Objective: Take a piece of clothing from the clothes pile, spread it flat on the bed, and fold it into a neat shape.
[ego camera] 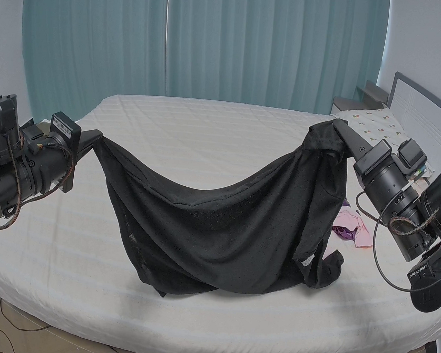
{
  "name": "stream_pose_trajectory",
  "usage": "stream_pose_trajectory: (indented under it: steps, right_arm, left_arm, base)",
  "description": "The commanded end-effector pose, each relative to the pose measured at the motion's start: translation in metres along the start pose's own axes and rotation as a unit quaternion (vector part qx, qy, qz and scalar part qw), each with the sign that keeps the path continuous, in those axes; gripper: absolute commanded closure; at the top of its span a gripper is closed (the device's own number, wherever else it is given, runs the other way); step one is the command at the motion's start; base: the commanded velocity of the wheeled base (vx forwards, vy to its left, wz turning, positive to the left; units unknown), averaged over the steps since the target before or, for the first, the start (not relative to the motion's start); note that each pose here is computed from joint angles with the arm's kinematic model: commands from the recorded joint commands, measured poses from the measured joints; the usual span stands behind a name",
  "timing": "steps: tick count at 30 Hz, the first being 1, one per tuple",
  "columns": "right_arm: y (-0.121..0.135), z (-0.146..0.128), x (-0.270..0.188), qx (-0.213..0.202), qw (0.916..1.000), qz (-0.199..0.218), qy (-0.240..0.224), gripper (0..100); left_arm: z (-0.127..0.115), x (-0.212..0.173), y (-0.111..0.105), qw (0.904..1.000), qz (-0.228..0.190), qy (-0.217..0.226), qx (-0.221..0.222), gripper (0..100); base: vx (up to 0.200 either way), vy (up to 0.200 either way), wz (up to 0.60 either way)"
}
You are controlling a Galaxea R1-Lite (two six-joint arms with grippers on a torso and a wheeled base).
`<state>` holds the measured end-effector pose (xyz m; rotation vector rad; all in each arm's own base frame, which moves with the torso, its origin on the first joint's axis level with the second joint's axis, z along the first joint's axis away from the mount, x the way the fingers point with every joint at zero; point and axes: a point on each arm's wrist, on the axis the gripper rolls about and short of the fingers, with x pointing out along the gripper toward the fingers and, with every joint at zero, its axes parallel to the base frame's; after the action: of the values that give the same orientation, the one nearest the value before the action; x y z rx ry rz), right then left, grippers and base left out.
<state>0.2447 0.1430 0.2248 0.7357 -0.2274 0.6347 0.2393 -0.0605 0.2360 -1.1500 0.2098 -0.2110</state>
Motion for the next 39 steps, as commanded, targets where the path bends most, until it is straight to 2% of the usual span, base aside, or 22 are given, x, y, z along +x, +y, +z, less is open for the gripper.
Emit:
stream_pose_trajectory:
  steps: [1,12,29,35,39]
  right_arm:
    - [0.003,0.003,0.004,0.001,1.0,0.007,-0.006,100]
    - [0.007,-0.007,0.003,0.008,0.9998,0.015,0.006,100]
    - [0.016,0.011,-0.005,0.012,0.9994,0.028,-0.018,100]
    - [0.006,0.006,-0.011,0.009,0.9999,0.009,-0.002,100]
    - [-0.008,0.012,-0.019,0.004,0.9999,-0.016,-0.004,100]
  left_arm:
    - [0.006,-0.001,0.0,0.9999,0.0,-0.011,-0.001,100]
    - [0.011,-0.002,0.0,0.9997,-0.001,-0.021,0.009,100]
    - [0.012,-0.002,0.0,0.9998,-0.003,-0.018,0.008,100]
    - [0.014,-0.002,0.002,0.9997,0.0,-0.021,0.009,100]
    - [0.01,-0.002,0.006,0.9999,0.007,-0.012,0.009,100]
  base:
    - [0.0,0.2,0.0]
    - [0.0,0.2,0.0]
    - [0.0,0.2,0.0]
    - [0.0,0.2,0.0]
    - [0.0,0.0,0.0]
